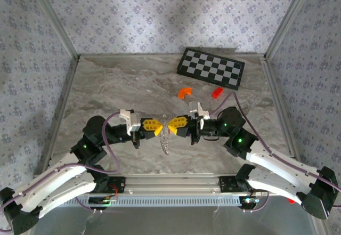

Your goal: Put the keys on the keyring

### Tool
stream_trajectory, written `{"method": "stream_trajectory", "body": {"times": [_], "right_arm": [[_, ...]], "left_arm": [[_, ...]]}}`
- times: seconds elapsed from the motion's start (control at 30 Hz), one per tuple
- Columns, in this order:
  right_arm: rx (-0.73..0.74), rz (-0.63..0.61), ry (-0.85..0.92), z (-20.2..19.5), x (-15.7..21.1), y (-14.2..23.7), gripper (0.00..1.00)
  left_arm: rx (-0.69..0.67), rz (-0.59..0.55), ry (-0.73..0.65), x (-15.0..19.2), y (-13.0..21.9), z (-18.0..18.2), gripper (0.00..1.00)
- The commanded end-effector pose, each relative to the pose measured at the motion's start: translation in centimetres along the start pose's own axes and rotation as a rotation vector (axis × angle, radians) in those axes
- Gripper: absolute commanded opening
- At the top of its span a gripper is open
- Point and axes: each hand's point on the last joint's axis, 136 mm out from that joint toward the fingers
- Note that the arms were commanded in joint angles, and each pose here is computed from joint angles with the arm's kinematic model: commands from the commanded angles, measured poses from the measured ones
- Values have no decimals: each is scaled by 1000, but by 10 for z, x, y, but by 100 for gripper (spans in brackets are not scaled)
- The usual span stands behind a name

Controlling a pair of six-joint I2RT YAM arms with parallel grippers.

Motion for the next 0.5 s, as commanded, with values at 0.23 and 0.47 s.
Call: {"method": "stream_trajectory", "body": {"times": [0.23,0.47], "right_arm": [[-28,-53,14,3,-12,-1,0],[-33,-58,14,4,-14,-2,0]], "left_arm": [[29,-30,-19,-8,0,-6,0],[29,-25,-18,-6,-1,-5,0]]}}
Point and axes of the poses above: each hand's point on the last joint's axis, 136 mm out from that joint toward the fingers, its own y axis back along the fingers, its own z axis along the line the jaws close on, x = y × z, and after that the axes turned 5 degrees about y, right-handed
